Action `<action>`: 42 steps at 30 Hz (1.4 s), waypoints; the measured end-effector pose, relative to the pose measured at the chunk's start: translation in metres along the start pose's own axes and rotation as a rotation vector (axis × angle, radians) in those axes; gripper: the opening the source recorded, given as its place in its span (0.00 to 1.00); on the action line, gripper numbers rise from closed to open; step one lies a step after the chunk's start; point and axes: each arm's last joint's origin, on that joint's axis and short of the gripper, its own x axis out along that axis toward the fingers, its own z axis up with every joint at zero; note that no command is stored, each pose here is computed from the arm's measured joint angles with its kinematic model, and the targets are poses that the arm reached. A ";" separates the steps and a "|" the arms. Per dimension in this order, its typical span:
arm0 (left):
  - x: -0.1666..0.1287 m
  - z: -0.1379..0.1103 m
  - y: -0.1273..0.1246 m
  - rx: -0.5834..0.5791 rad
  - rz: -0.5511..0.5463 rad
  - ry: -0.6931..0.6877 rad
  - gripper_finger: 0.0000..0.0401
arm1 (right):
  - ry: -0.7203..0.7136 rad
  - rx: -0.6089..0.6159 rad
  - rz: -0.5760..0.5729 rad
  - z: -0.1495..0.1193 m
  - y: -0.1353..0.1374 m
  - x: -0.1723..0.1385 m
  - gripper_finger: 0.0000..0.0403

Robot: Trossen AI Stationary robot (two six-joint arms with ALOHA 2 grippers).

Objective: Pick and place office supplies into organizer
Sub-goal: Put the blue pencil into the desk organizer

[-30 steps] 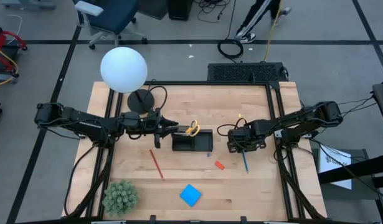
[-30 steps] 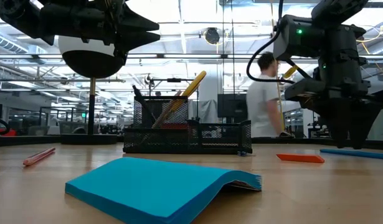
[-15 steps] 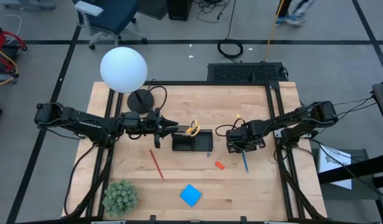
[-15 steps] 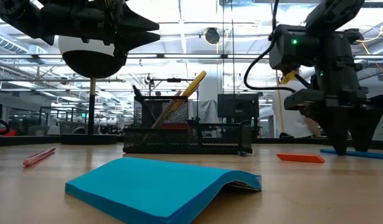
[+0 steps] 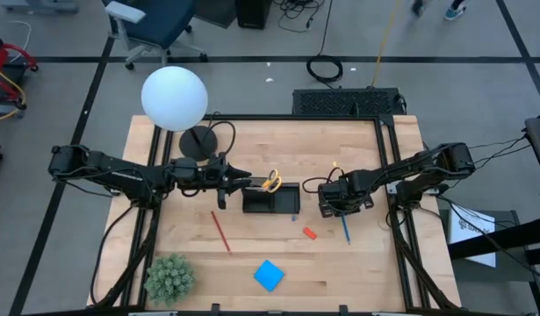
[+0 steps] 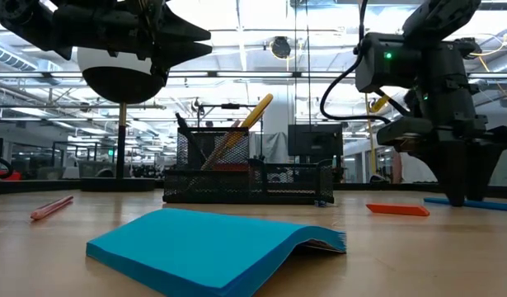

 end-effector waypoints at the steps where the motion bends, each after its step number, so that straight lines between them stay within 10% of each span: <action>1: 0.000 0.000 0.000 0.000 0.000 0.000 0.28 | -0.002 0.000 0.000 0.000 0.000 0.000 0.23; 42: 0.000 0.000 0.000 0.000 0.000 0.000 0.28 | 0.006 -0.050 0.008 0.000 0.001 0.001 0.01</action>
